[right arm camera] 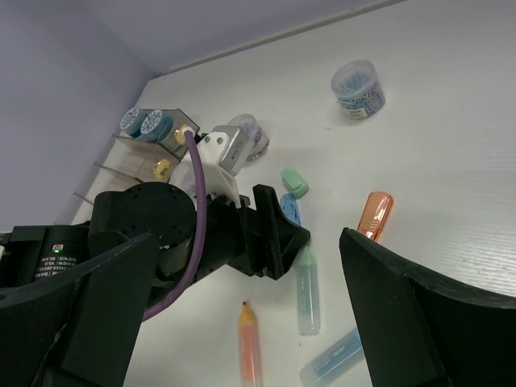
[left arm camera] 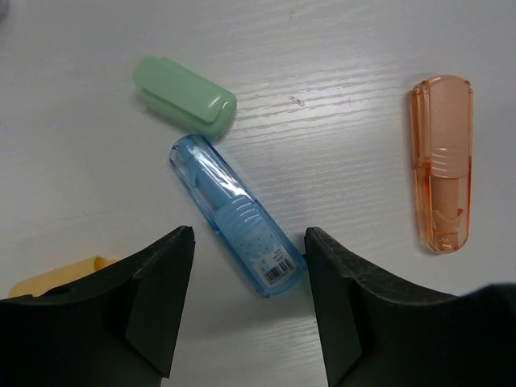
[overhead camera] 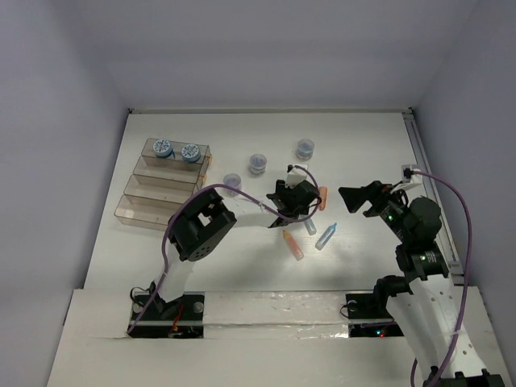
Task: Sort the stationery into containers
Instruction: Pick up the pen from the center of the board.
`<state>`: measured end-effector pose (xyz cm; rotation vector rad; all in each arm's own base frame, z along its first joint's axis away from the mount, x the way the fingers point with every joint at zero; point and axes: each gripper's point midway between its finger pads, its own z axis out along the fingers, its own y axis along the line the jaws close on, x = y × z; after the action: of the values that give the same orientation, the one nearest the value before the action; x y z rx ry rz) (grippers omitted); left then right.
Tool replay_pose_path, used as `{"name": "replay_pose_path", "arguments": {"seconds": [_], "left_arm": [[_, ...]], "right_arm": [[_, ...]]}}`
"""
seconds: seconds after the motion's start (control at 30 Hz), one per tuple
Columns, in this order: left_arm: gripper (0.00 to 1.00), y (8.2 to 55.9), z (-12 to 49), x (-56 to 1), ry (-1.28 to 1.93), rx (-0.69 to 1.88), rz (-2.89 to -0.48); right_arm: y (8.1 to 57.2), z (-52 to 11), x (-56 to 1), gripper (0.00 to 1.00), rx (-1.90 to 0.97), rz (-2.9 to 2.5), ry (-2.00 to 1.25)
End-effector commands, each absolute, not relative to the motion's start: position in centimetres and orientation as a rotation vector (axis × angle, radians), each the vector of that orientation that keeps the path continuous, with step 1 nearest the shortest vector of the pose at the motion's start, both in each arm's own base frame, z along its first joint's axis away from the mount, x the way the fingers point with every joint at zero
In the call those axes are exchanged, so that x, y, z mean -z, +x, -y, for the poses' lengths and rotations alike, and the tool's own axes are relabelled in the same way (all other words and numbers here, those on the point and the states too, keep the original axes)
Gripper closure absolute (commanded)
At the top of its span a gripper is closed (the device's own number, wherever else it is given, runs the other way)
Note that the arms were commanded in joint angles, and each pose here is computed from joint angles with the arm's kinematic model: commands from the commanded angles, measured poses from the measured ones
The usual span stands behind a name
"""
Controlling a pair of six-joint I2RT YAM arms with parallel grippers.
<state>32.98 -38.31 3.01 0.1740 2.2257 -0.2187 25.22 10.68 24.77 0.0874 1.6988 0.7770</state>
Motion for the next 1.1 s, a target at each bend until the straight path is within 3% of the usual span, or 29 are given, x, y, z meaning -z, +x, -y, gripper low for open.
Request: {"name": "replay_pose_path", "arguments": {"seconds": [0.0,0.47,0.6,0.9,1.07], "left_arm": [[0.45,34.3,38.0,-3.8,0.132,0.188,-2.197],[0.48,35.0,37.9,-3.1,0.116,0.204,-2.198],[0.62,34.8,37.4,-2.8,0.112,0.189,-2.203],[0.82,33.9,35.9,-3.7,0.078,0.139,-2.208],[0.93,33.0,35.0,-6.9,0.064,0.136,-2.163]], "right_arm": [[25.3,-11.2,-25.6,0.00,-0.797,-1.658,0.045],[25.3,-11.5,-25.4,0.00,-0.810,-1.669,0.032],[25.3,-11.5,-25.3,0.00,-0.810,-1.669,0.032],[25.6,-11.3,-25.2,0.00,-0.796,-1.674,0.045],[25.6,-11.3,-25.1,0.00,-0.793,-1.677,0.046]]}}
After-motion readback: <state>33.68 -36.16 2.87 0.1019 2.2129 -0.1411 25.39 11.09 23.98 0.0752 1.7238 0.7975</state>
